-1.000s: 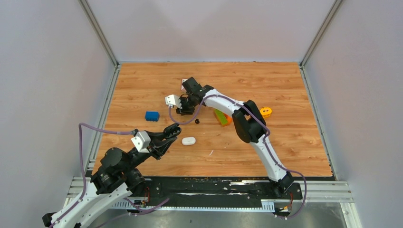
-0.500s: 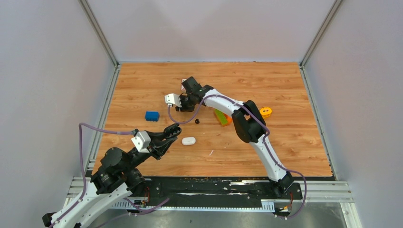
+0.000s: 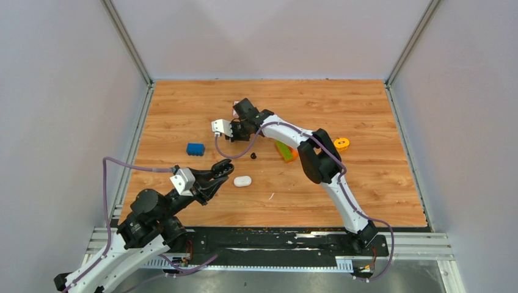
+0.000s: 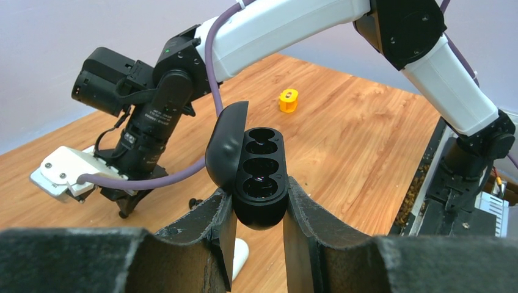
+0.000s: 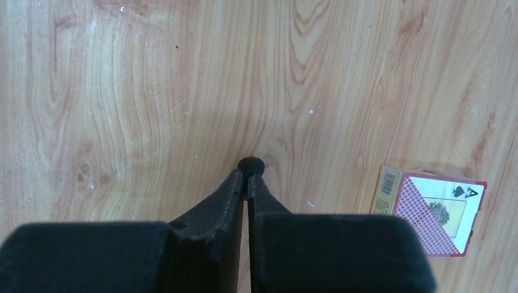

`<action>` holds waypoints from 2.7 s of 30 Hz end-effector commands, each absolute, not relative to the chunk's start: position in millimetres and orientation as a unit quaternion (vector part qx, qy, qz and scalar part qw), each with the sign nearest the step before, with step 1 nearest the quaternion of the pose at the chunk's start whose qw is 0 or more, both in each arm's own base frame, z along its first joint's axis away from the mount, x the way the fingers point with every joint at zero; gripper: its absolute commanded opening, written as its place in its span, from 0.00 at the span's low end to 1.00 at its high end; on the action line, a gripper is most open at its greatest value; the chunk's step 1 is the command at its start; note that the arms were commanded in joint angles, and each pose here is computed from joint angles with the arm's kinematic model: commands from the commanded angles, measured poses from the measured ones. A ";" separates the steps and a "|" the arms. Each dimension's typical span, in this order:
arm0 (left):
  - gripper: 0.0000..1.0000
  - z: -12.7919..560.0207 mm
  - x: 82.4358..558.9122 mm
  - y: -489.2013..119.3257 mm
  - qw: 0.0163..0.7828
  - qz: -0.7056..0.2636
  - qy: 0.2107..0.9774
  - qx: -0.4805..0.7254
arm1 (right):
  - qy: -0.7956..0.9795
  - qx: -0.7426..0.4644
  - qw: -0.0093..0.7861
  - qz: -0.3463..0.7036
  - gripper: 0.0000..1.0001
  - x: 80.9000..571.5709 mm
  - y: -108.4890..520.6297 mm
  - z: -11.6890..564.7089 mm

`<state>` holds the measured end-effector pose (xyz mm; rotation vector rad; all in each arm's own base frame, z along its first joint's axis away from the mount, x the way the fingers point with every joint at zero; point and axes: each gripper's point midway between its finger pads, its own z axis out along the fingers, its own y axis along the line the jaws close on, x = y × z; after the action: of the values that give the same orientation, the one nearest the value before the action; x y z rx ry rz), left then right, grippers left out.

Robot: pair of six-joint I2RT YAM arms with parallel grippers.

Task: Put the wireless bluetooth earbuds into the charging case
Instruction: Pick up the earbud from the center of the board, then place the earbud in the charging case.

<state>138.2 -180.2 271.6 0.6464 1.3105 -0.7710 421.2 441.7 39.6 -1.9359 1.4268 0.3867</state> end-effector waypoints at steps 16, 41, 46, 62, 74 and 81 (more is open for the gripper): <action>0.00 257.1 124.1 -213.2 0.627 -0.385 0.571 0.364 | 0.600 -0.663 0.375 0.246 0.05 361.1 318.5 215.9; 0.00 224.9 115.0 -235.6 0.568 -0.393 0.571 0.444 | 0.505 -0.632 0.330 0.487 0.07 138.7 317.0 312.6; 0.00 225.1 118.5 -234.9 0.569 -0.396 0.578 0.430 | 0.484 -0.636 0.322 0.508 0.07 118.7 312.6 313.6; 0.00 231.1 119.7 -243.6 0.541 -0.447 0.581 0.413 | 0.483 -0.660 0.302 0.490 0.07 111.0 329.4 288.6; 0.00 231.1 118.0 -245.0 0.534 -0.457 0.577 0.416 | 0.494 -0.664 0.312 0.467 0.07 123.2 339.2 280.2; 0.00 230.7 117.1 -245.2 0.533 -0.459 0.576 0.417 | 0.504 -0.663 0.314 0.456 0.06 130.7 344.5 276.7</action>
<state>118.1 -243.1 221.5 0.9968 1.4195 -1.0767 124.5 335.2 261.4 -1.7579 1.4031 1.2355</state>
